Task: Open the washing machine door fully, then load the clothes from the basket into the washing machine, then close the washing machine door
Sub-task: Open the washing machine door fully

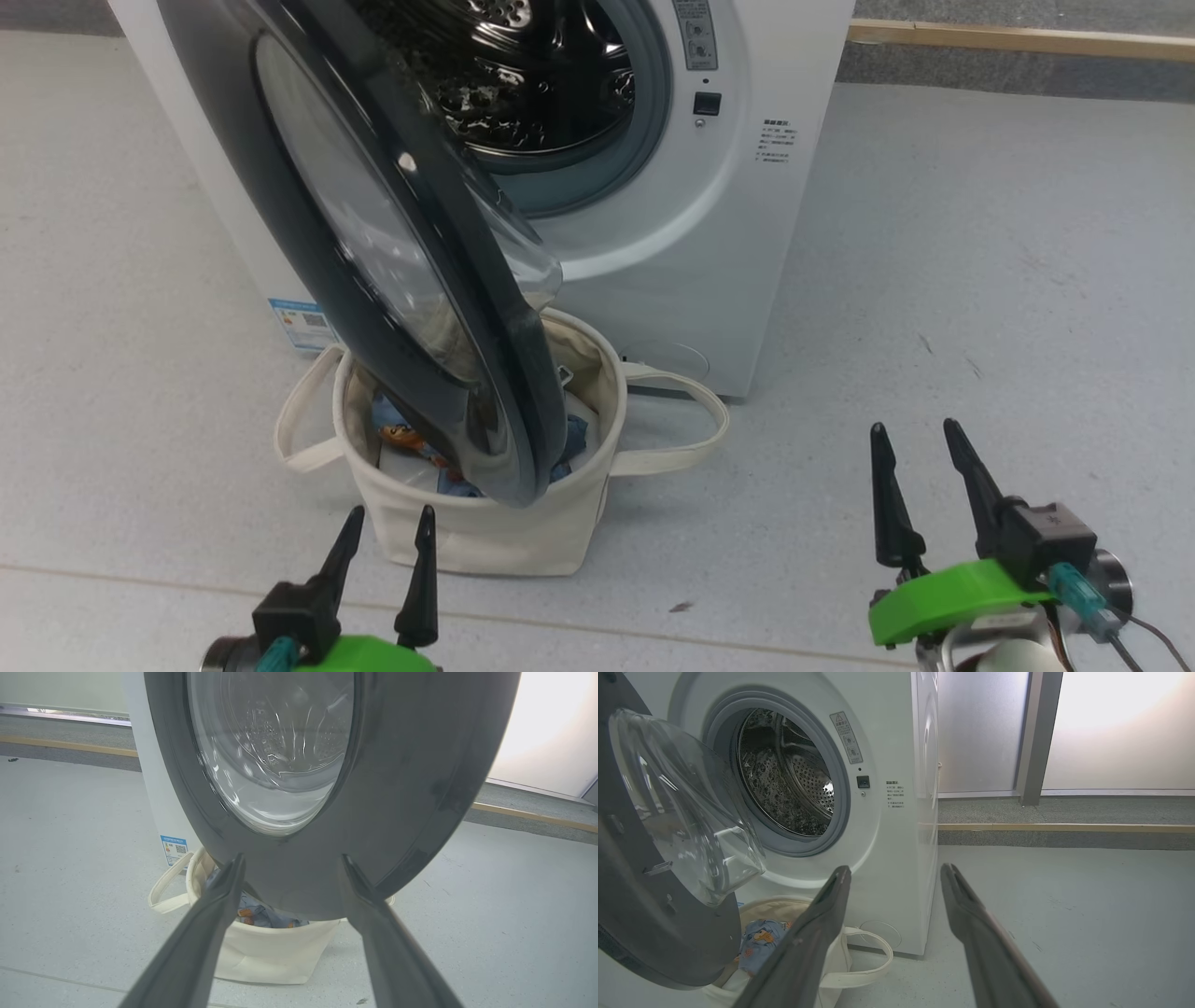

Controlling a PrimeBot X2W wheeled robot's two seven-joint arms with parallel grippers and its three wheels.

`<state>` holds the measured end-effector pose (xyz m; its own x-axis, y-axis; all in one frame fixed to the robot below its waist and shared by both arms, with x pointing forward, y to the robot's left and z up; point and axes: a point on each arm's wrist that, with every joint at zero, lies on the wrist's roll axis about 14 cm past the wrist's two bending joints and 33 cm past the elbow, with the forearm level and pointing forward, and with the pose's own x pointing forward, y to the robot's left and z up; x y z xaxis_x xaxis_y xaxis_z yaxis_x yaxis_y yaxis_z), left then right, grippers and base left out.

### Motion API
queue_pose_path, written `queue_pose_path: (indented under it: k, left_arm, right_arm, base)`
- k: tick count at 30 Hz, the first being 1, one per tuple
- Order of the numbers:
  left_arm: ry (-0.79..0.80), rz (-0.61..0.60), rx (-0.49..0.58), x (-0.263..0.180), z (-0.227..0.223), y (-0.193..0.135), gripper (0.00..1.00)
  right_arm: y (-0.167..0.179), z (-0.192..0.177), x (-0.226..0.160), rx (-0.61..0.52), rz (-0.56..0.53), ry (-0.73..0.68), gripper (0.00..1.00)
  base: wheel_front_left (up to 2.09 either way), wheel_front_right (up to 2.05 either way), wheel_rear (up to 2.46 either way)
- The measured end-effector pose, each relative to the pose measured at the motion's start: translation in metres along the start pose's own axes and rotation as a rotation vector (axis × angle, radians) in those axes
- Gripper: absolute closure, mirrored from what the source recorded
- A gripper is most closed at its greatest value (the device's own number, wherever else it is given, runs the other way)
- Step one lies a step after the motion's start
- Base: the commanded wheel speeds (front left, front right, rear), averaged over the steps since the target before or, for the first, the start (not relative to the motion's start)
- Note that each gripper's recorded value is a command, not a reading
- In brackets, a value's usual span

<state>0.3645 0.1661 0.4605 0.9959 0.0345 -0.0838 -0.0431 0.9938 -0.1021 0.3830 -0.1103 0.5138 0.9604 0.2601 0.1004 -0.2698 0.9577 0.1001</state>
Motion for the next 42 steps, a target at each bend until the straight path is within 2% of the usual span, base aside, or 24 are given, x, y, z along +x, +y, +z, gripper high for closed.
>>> queue_pose_path:
  k: [15,21,24,28,31,37,38,39,40,42]
  left_arm:
    - [-0.003,0.002,-0.001,0.0,0.001,0.001,0.0]
    - [-0.101,-0.03,-0.013,0.006,0.032,-0.009,0.0]
    - [-0.258,-0.082,-0.025,0.012,0.084,-0.026,0.0]
    - [-0.477,-0.202,-0.04,0.01,0.155,-0.066,0.0]
    - [-0.482,-0.291,-0.045,0.007,0.157,-0.097,0.0]
    - [-0.389,-0.425,-0.032,0.01,0.127,-0.145,0.0]
    - [-0.382,-0.442,-0.034,0.012,0.126,-0.152,0.15]
    - [-0.371,-0.459,-0.035,0.014,0.124,-0.158,0.9]
    - [-0.359,-0.467,-0.038,0.017,0.121,-0.162,1.0]
    - [-0.33,-0.469,-0.042,0.025,0.114,-0.166,1.0]
  right_arm:
    - [0.003,-0.002,0.001,0.016,0.007,0.003,0.0]
    - [0.001,-0.004,0.001,0.017,0.002,0.01,0.0]
    - [0.0,-0.007,0.002,0.019,-0.001,0.017,0.0]
    - [-0.002,-0.008,0.003,0.02,-0.006,0.022,0.0]
    - [-0.004,-0.005,0.006,0.017,-0.01,0.012,0.0]
    - [-0.01,-0.004,0.007,0.032,-0.029,0.006,0.0]
    - [-0.012,-0.005,0.007,0.034,-0.035,0.009,0.0]
    - [-0.014,-0.006,0.006,0.038,-0.041,0.013,0.0]
    - [-0.015,-0.008,0.005,0.04,-0.046,0.017,0.0]
    - [-0.017,-0.01,0.005,0.042,-0.051,0.024,0.0]
  base:
    - [0.0,0.0,0.0]
    - [0.0,0.0,0.0]
    - [0.0,0.0,0.0]
    - [0.0,0.0,0.0]
    - [0.0,0.0,0.0]
    - [0.0,0.0,0.0]
    - [0.0,0.0,0.0]
    - [0.0,0.0,0.0]
    - [0.0,0.0,0.0]
    - [0.0,0.0,0.0]
